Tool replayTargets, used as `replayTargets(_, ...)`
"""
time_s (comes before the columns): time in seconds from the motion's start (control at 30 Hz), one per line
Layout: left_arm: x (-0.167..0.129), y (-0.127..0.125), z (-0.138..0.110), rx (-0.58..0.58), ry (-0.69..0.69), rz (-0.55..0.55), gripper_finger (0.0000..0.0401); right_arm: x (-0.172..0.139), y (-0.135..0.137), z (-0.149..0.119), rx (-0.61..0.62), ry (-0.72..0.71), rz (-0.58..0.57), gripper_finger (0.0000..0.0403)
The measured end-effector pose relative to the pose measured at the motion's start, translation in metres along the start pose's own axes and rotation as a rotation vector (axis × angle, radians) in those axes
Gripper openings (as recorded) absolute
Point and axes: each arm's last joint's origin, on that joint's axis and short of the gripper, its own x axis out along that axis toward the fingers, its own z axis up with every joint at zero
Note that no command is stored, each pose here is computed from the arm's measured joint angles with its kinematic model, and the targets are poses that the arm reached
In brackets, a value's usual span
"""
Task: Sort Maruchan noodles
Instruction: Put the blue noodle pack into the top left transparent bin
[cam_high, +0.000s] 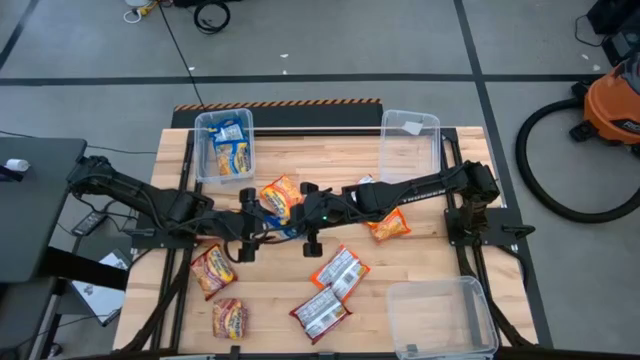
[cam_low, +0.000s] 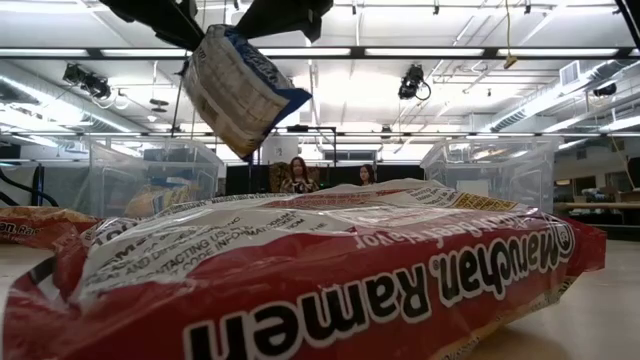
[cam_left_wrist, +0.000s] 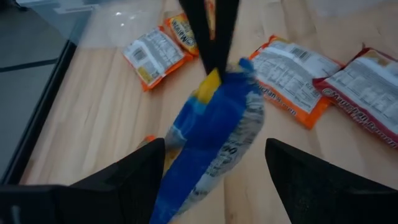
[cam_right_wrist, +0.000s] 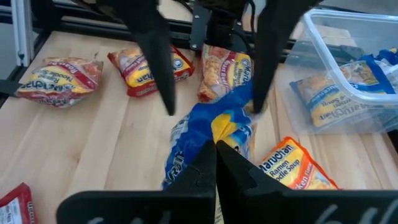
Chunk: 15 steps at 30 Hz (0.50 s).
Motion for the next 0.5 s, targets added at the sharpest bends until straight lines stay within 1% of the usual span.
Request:
replayTargets(0.23, 0.000, 0.000, 0.000, 0.022, -0.001, 0.001, 0.0286, 0.000, 0.000, 0.000, -0.007, -0.001, 0.017, 0.0004)
replayTargets(0.33, -0.002, 0.000, 0.001, 0.027, -0.001, -0.026, 0.0286, 0.000, 0.000, 0.000, -0.007, -0.001, 0.015, 0.0004)
replayTargets(0.43, -0.014, 0.003, 0.011, -0.002, -0.032, -0.066, 0.0286, 0.001, -0.004, 0.000, 0.000, -0.003, -0.002, 0.0004)
replayTargets(0.5, -0.022, 0.006, 0.017, -0.017, -0.028, -0.078, 0.0286, 0.001, -0.007, 0.000, 0.006, -0.007, -0.009, 0.0004)
